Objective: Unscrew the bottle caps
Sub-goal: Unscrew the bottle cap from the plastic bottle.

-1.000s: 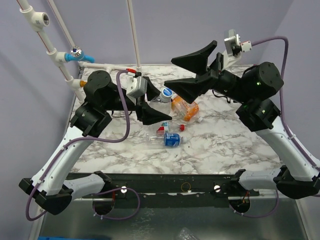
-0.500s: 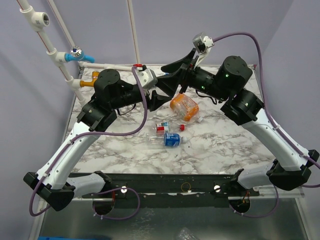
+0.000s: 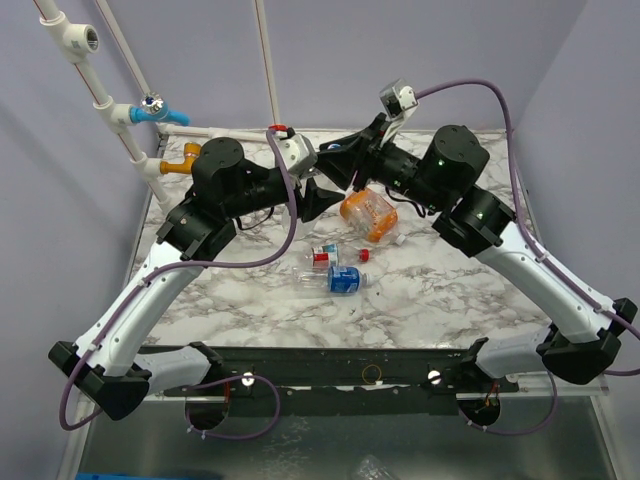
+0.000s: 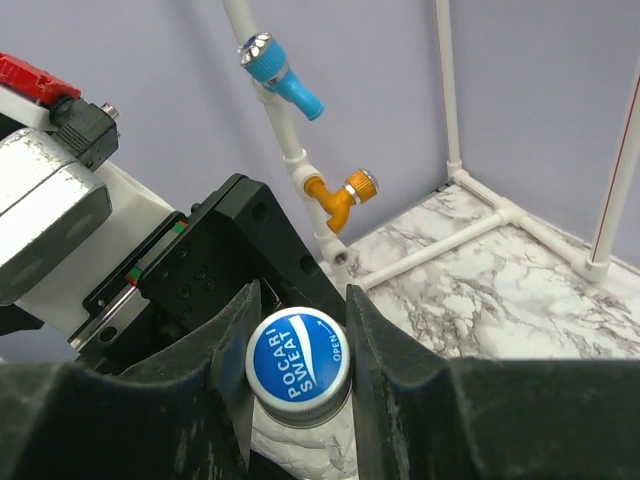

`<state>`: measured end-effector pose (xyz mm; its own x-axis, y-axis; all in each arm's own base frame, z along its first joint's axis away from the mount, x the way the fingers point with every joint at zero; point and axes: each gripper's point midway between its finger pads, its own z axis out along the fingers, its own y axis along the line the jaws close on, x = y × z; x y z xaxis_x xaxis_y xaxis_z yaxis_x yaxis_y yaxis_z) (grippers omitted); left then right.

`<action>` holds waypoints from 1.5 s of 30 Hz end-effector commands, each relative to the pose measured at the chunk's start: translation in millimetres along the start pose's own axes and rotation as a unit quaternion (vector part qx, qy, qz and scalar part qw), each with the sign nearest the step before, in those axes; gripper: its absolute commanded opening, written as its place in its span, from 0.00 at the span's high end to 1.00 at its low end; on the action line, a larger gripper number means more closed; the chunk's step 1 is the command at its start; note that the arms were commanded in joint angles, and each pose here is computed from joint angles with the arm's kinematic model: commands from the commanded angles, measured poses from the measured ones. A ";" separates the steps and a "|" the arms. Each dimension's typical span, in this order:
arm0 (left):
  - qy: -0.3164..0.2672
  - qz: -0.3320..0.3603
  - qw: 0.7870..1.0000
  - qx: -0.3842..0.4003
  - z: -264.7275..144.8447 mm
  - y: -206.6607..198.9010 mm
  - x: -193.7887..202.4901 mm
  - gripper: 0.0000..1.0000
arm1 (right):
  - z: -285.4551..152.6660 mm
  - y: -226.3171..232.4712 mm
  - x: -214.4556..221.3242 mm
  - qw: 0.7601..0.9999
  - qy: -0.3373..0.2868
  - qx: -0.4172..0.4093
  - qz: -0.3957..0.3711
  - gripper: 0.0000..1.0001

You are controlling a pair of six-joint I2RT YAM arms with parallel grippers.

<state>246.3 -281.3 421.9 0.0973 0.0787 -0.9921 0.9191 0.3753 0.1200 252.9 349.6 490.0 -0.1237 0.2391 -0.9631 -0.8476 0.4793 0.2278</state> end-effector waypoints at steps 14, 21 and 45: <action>-0.035 0.008 0.999 0.014 -3.3 -6.8 -20.4 1.00 | -22.9 26.4 -41.7 0.996 -0.071 -0.047 -0.008 0.49; -0.042 0.008 0.999 0.016 -6.2 -9.0 -26.6 1.00 | -15.5 25.7 -37.1 0.997 -0.064 -0.049 0.000 0.37; -0.047 0.000 0.999 0.026 -8.3 -14.6 -28.4 1.00 | -4.3 -11.0 -24.3 0.998 -0.056 0.040 -0.007 0.50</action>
<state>238.5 -280.8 434.8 0.0974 0.0293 -0.9948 0.9282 0.3579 0.1014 258.5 343.8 508.3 -0.0747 0.3127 -0.9469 -0.8292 0.5080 0.2331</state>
